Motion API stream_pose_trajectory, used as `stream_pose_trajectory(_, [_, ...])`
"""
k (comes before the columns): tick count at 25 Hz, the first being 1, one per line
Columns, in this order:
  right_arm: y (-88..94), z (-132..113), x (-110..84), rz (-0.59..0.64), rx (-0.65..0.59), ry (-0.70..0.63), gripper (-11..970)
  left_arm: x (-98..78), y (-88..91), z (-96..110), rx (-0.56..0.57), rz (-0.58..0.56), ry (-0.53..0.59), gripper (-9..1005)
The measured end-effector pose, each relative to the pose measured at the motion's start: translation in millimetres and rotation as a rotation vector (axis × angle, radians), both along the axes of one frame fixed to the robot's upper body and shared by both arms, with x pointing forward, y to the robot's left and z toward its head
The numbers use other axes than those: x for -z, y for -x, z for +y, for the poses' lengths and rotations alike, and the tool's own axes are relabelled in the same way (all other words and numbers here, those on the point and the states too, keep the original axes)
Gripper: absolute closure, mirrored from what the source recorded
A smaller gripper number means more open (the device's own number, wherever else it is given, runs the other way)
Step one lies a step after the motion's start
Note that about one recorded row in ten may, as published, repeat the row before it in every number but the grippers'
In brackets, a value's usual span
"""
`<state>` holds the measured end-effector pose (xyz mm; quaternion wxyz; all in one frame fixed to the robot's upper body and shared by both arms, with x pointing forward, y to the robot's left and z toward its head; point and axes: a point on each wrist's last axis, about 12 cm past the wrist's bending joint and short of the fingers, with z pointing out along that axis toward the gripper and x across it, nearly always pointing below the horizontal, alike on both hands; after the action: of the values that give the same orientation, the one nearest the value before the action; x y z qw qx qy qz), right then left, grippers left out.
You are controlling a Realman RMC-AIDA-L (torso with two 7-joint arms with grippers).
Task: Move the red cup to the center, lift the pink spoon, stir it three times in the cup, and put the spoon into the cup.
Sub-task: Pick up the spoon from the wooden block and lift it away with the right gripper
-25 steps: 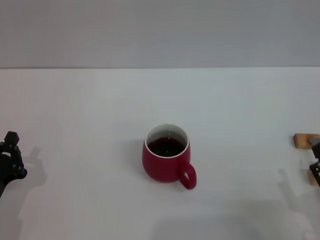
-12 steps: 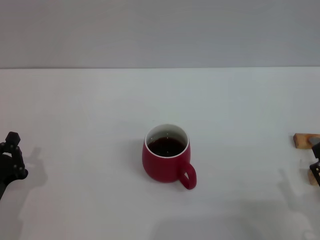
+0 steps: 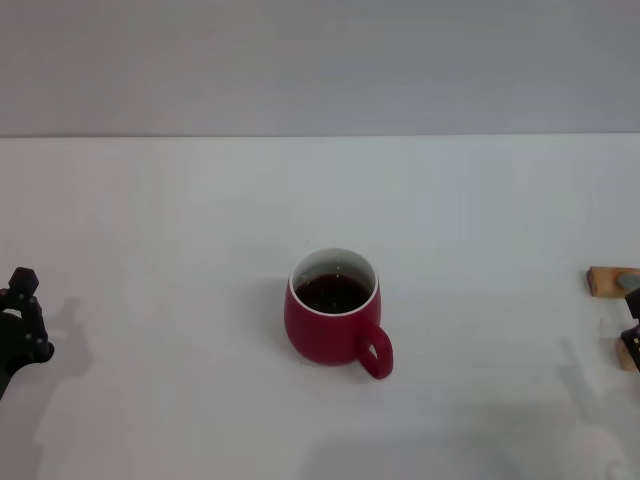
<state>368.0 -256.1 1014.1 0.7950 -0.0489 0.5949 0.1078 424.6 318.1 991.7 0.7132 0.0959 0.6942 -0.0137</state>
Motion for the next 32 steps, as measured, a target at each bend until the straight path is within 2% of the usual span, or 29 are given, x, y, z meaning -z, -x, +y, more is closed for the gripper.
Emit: stream_pose_trajectory(32, [26.5, 4.6, 4.4, 0.04, 0.014, -0.029, 202, 0.5, 7.1, 2.3, -0.005, -0.005, -0.003, 998])
